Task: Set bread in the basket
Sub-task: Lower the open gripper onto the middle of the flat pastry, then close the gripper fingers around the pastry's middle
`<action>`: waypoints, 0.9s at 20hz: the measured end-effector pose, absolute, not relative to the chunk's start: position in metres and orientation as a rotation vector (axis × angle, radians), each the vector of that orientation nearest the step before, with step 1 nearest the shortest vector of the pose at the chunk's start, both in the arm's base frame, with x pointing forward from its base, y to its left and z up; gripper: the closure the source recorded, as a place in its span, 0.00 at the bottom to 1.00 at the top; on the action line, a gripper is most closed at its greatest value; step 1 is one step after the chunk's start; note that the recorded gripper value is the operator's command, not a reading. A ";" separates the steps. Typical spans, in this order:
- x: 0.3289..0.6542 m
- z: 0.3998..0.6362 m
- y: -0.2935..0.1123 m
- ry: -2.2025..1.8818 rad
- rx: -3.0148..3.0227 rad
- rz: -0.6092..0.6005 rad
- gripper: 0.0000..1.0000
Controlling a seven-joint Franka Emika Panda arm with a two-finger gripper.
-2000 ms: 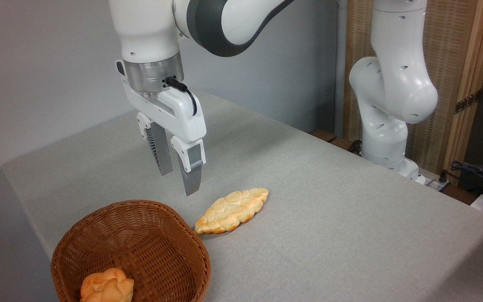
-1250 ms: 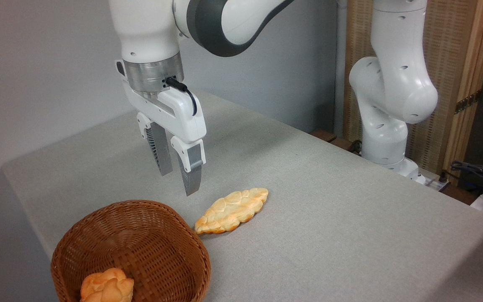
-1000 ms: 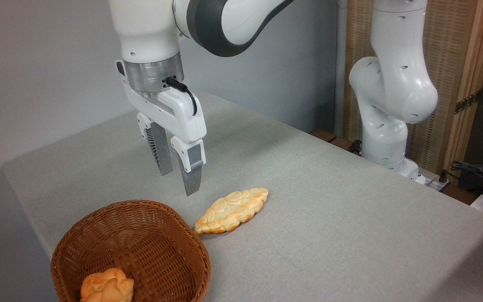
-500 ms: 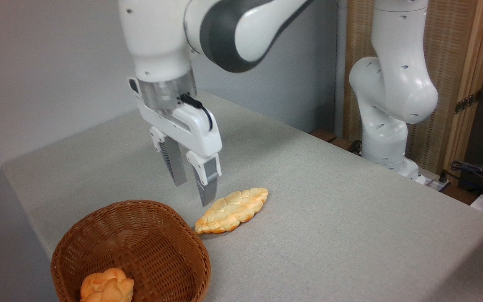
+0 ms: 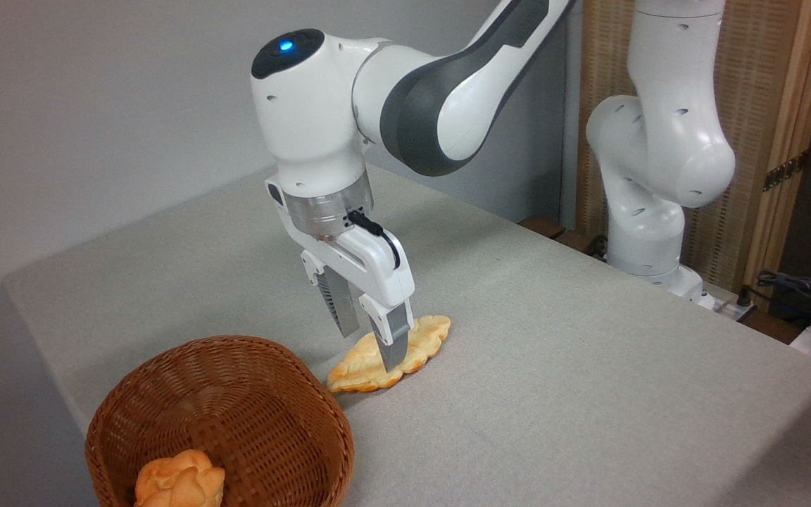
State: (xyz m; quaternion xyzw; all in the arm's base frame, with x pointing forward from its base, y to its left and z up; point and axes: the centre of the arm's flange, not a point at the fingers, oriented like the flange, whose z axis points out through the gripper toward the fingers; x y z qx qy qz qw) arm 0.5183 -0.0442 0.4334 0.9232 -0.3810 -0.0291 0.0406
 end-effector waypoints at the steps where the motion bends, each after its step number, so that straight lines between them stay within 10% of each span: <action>1: 0.518 0.431 -0.043 -1.165 2.827 -0.096 0.00; 8: 0.519 0.406 -0.047 -1.167 2.819 -0.170 0.00; 12: 0.520 0.403 -0.050 -1.174 2.818 -0.173 0.55; 18: 0.520 0.403 -0.050 -1.176 2.817 -0.172 0.58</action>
